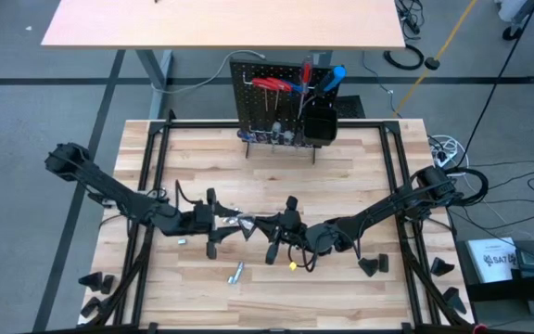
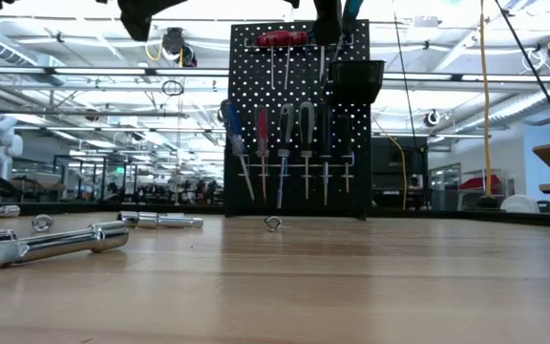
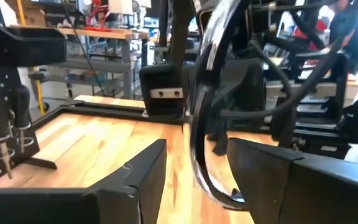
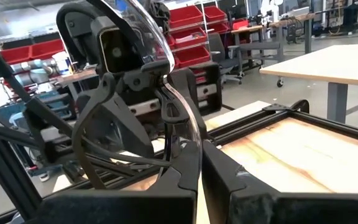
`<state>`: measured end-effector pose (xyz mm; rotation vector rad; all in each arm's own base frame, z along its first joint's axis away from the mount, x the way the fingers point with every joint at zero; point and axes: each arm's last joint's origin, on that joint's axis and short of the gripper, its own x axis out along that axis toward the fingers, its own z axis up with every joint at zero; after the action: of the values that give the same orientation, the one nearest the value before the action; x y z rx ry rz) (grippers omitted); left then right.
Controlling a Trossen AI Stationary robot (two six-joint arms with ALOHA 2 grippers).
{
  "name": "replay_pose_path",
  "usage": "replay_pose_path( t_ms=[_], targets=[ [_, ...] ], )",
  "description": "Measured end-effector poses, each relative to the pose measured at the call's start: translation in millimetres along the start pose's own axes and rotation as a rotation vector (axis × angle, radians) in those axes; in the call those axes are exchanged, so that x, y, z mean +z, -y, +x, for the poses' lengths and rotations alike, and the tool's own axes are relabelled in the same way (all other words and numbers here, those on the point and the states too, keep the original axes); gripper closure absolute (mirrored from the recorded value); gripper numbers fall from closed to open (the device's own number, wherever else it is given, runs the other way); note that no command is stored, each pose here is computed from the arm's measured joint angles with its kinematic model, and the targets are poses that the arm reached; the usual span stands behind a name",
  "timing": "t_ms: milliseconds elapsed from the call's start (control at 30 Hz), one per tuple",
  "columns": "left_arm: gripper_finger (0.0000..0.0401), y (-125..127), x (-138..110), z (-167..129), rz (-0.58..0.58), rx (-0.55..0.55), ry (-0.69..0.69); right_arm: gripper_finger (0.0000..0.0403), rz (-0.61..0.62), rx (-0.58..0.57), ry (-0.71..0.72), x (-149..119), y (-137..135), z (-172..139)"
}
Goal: Hang tools onto peg board
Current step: Hang the black safety glasses onto the peg board
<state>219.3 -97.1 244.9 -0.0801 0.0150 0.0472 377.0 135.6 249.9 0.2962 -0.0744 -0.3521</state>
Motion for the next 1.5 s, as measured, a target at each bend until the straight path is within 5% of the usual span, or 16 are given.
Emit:
replay_pose_path(
  t_ms=[167,367,600,767,867,967,1200,1500],
  targets=[
    [0.027,-1,-2,4,0.009,0.012,0.005,0.0403,-0.004,0.002,-0.001,0,-1,-1],
    [0.0381,-2,0,4,0.056,0.022,0.027,0.0403,-0.014,-0.003,0.001,-1,-2,-2],
    [0.0383,-3,0,4,0.057,0.066,0.029,0.0346,-0.071,-0.033,-0.011,1,-2,-5],
    [0.0383,-4,2,4,0.054,0.164,0.035,0.0266,-0.158,-0.205,-0.031,21,1,-23],
    [0.0383,-6,9,4,0.037,0.319,0.059,0.0224,-0.228,-0.304,-0.082,31,4,-43],
    [0.0383,-9,21,2,0.018,0.587,0.091,0.0198,-0.268,-0.381,-0.122,40,9,-67],
    [0.0383,-39,65,18,0.064,1.07,0.085,0.02,-0.264,-0.56,-0.201,50,52,-120],
    [0.0383,-106,76,71,0.199,1.374,-0.022,0.0224,-0.268,-0.649,-0.219,54,73,-133]
  ],
)
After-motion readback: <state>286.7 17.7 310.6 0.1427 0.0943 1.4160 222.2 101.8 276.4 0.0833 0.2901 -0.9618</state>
